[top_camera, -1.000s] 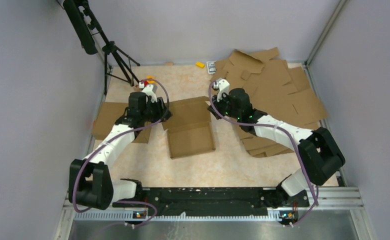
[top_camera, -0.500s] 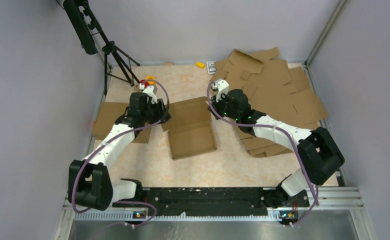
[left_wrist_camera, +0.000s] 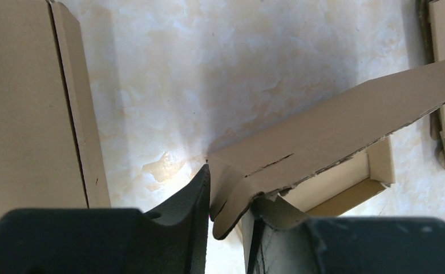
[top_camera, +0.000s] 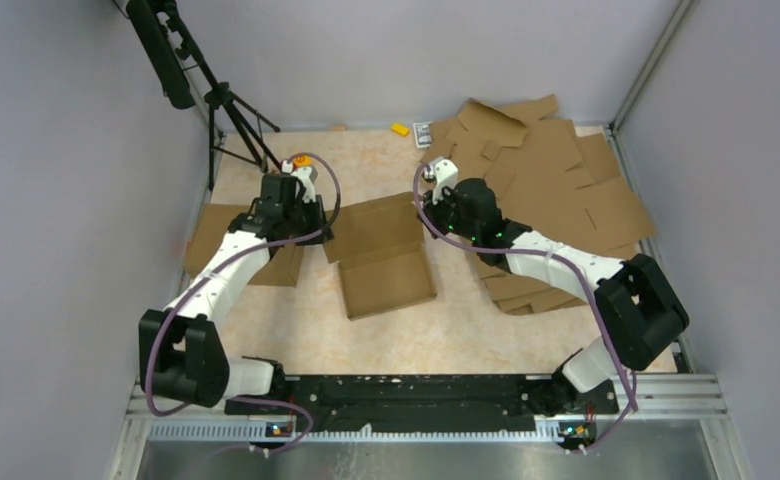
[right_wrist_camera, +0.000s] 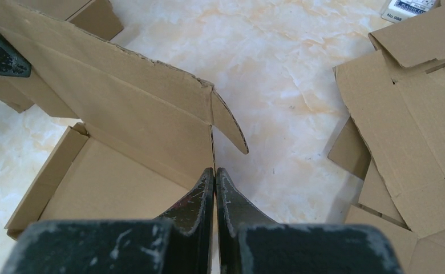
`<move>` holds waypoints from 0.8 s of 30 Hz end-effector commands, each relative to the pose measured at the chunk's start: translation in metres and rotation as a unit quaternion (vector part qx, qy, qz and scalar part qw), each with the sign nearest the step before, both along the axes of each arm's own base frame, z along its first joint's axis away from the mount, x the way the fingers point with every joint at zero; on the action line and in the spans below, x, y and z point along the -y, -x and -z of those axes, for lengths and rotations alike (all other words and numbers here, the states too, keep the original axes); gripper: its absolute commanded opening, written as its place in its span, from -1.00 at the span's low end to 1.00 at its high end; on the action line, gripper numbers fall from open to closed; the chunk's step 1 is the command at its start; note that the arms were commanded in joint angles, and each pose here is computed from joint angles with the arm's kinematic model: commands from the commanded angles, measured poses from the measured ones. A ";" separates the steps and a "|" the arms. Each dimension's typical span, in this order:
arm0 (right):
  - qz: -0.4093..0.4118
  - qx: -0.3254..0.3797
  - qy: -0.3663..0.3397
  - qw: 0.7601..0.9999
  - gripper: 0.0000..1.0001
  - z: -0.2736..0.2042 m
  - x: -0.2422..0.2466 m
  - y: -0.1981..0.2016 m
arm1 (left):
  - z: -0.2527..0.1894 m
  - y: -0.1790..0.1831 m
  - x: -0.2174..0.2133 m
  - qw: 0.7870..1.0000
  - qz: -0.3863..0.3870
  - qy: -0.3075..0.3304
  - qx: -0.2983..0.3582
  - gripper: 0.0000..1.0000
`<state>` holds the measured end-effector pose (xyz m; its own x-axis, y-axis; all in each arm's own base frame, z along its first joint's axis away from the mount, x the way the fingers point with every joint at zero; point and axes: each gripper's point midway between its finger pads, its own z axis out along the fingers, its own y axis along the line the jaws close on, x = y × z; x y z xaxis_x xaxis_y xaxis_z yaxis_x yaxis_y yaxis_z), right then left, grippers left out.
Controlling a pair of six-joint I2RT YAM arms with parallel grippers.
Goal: Fold the paper box
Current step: Close the paper box at the center of the board.
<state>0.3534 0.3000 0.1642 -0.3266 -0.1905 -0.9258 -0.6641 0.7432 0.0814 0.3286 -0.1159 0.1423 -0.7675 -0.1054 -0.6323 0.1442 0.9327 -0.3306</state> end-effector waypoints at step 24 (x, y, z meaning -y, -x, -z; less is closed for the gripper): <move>0.103 0.113 -0.068 0.986 -1.00 -0.042 -0.013 -0.015 | -0.052 -0.055 0.019 0.988 -0.086 0.075 0.105 -1.00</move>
<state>0.3586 0.3091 0.1827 -0.2065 -0.1179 -0.9713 -0.5693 0.8218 0.0213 0.3472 -0.1167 0.1435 -0.7532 -0.2432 -0.6112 -0.0008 0.9295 -0.3688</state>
